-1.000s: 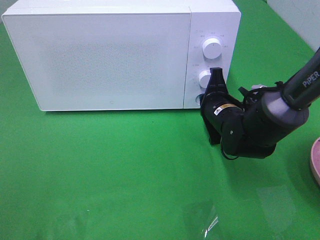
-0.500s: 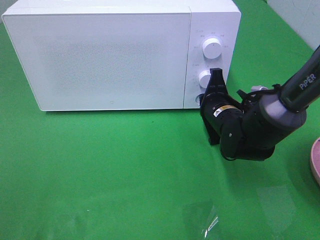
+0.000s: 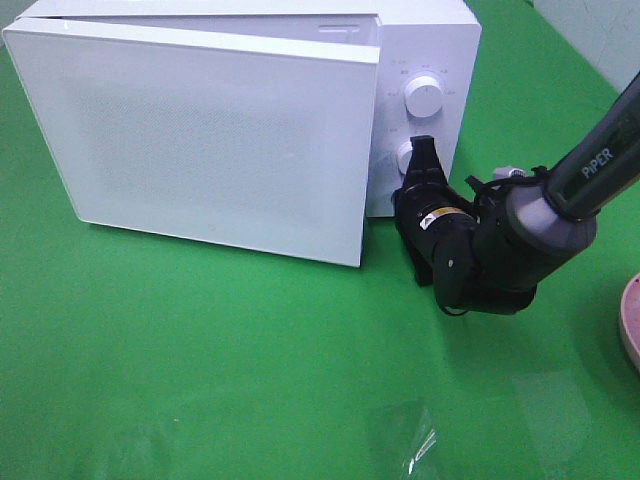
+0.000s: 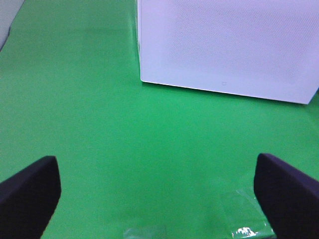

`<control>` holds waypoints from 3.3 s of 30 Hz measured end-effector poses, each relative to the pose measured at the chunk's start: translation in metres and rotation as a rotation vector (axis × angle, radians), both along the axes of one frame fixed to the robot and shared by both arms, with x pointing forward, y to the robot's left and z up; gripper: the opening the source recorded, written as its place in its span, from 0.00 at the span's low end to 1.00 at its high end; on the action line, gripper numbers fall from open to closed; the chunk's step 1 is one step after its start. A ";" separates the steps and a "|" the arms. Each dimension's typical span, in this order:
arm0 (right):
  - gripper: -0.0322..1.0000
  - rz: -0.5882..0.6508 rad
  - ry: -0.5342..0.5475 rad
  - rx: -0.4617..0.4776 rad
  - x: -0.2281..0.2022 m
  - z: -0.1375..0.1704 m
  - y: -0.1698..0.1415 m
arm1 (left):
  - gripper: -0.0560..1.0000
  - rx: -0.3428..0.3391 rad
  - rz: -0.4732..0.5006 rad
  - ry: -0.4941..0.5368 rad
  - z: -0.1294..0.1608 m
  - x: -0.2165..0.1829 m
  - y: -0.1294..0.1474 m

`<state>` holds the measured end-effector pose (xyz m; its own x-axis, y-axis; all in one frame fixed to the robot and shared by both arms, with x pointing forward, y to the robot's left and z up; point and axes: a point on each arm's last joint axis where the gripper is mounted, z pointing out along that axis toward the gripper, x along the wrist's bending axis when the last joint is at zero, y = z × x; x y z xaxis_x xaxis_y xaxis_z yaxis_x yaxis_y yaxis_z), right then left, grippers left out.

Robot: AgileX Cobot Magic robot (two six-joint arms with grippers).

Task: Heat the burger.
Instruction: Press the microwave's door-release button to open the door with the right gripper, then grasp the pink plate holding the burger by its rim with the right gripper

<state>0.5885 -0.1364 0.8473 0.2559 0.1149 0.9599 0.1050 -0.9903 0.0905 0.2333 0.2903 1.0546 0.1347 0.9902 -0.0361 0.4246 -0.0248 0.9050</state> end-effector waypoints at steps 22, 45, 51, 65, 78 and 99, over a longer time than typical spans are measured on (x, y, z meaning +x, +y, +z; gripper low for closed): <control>0.03 0.028 -0.006 0.015 -0.004 0.000 0.000 | 0.97 0.000 0.000 0.000 0.000 0.000 0.000; 0.03 0.249 0.132 -0.079 -0.055 0.019 -0.004 | 0.97 0.000 0.000 0.000 0.000 0.000 0.000; 0.03 0.413 0.187 -0.248 -0.068 0.045 -0.002 | 0.97 0.000 0.000 0.000 0.000 0.000 0.000; 0.06 0.708 0.336 -0.689 -0.095 0.088 -0.025 | 0.97 0.000 0.000 0.000 0.000 0.000 0.000; 0.19 1.015 0.502 -1.048 -0.092 0.125 -0.041 | 0.97 0.000 0.000 0.000 0.000 0.000 0.000; 0.98 1.159 0.694 -1.265 -0.079 0.142 -0.093 | 0.97 0.000 0.000 0.000 0.000 0.000 0.000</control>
